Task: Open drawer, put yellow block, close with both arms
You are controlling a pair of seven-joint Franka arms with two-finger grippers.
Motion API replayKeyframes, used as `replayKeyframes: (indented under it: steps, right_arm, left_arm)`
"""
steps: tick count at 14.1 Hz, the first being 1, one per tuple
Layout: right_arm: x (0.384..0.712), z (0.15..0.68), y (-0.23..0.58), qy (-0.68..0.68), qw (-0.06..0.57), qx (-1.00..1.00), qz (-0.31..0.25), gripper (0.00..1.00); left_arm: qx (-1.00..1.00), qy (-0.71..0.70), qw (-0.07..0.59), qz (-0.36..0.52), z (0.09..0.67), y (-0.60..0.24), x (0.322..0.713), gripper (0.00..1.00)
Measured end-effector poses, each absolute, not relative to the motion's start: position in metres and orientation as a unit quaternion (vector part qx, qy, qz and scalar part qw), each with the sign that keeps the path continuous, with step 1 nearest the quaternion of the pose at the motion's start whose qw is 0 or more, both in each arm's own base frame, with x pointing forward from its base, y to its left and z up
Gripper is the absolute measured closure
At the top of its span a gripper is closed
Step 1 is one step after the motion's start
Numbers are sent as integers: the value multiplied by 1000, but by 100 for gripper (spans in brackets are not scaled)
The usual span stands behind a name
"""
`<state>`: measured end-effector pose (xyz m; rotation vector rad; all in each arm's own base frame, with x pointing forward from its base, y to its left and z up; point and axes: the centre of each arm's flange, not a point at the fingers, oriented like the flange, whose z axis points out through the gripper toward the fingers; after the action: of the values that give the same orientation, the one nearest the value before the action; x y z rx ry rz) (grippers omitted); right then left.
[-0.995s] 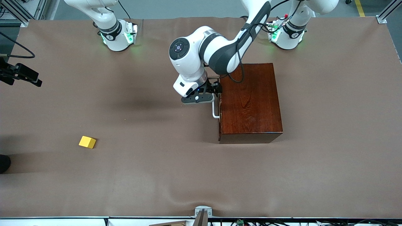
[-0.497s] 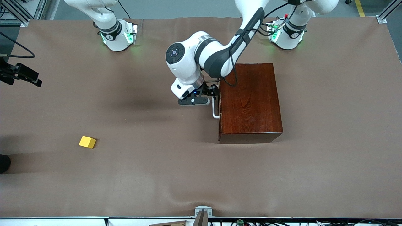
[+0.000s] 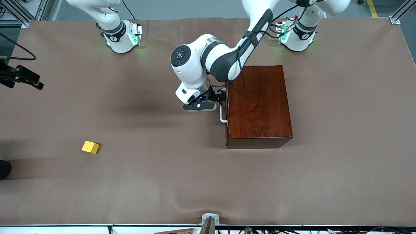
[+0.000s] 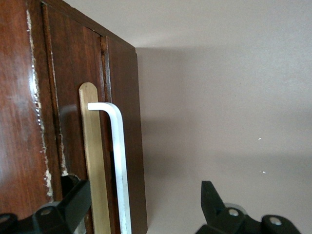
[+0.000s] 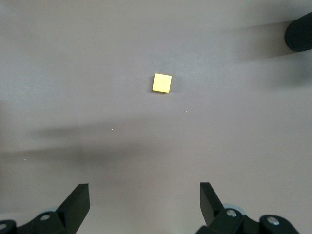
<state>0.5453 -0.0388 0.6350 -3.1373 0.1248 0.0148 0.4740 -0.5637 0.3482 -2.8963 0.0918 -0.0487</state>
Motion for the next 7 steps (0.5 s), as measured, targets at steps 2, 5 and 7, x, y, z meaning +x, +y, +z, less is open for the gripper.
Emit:
replayKeyframes:
  steps: [2,5,7]
  right_arm:
    - [545,635,-39,40,1,-999,5,0]
    - [545,635,-39,40,1,-999,5,0]
    - [545,635,-39,40,1,-999,5,0]
  left_arm:
    - [-991,30,127,-12,348,-562,473,0]
    - [-989,31,141,1,343,-559,471,0]
    - [-988,30,151,9,340,-556,470,0]
